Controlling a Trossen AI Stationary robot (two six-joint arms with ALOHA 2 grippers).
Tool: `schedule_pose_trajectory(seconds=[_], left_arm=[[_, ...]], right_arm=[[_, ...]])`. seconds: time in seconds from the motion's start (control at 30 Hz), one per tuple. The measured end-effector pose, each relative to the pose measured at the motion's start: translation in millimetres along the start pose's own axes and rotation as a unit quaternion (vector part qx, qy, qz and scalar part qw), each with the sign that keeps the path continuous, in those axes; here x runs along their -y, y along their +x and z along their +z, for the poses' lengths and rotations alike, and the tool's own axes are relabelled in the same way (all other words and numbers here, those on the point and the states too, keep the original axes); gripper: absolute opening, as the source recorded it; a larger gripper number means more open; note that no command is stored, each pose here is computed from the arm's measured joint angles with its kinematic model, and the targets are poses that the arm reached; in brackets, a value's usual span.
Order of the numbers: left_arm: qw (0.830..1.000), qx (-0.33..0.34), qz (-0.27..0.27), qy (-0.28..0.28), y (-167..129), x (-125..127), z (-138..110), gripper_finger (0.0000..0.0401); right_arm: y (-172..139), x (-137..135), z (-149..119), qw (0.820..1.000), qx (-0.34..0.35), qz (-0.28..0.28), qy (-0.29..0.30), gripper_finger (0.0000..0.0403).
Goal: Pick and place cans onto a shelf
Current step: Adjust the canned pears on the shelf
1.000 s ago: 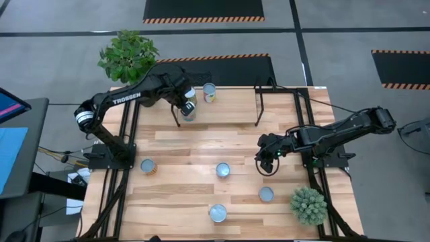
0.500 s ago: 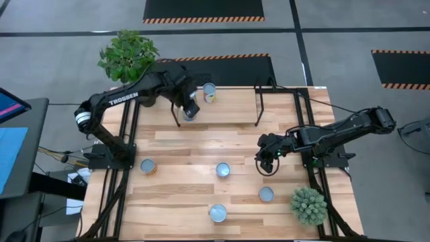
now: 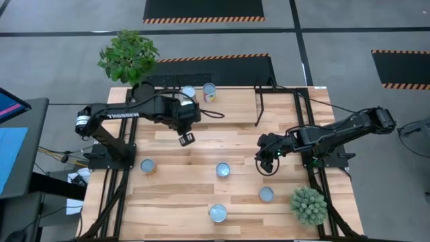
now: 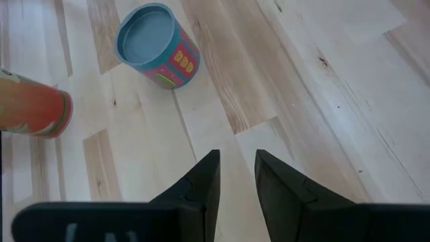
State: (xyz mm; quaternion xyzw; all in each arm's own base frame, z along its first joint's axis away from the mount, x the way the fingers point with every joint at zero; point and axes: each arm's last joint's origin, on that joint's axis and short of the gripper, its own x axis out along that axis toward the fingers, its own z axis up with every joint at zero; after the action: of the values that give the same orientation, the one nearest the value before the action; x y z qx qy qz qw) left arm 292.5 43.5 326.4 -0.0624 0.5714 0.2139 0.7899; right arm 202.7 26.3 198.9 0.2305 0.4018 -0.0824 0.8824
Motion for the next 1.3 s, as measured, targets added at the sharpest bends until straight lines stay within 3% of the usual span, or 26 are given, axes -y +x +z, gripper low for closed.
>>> schedule_pose_trajectory(seconds=[0.23, 0.5, 0.6, 0.93, 1.3], left_arm=[[0.994, 0.058, 0.039, 0.080, 3, -18, 16, 0.0064], [0.994, 0.101, 0.037, -0.030, 25, -88, 38, 0.0064], [0.990, 0.110, 0.050, -0.069, 38, -102, 45, 0.0064], [0.983, 0.060, 0.121, -0.127, 87, -105, 56, 0.0064], [0.971, 0.067, 0.168, -0.156, 73, -118, 60, 0.0064]], right_arm=[[0, 0, 0, 1.000, 0.000, 0.000, 0.000, 0.0118], [0, 0, 0, 1.000, 0.000, -0.001, -0.002, 0.0118], [0, 0, 0, 1.000, -0.002, -0.002, -0.007, 0.0118], [0, 0, 0, 1.000, -0.002, -0.001, -0.012, 0.0118], [0, 0, 0, 1.000, -0.002, 0.000, -0.013, 0.0118]])
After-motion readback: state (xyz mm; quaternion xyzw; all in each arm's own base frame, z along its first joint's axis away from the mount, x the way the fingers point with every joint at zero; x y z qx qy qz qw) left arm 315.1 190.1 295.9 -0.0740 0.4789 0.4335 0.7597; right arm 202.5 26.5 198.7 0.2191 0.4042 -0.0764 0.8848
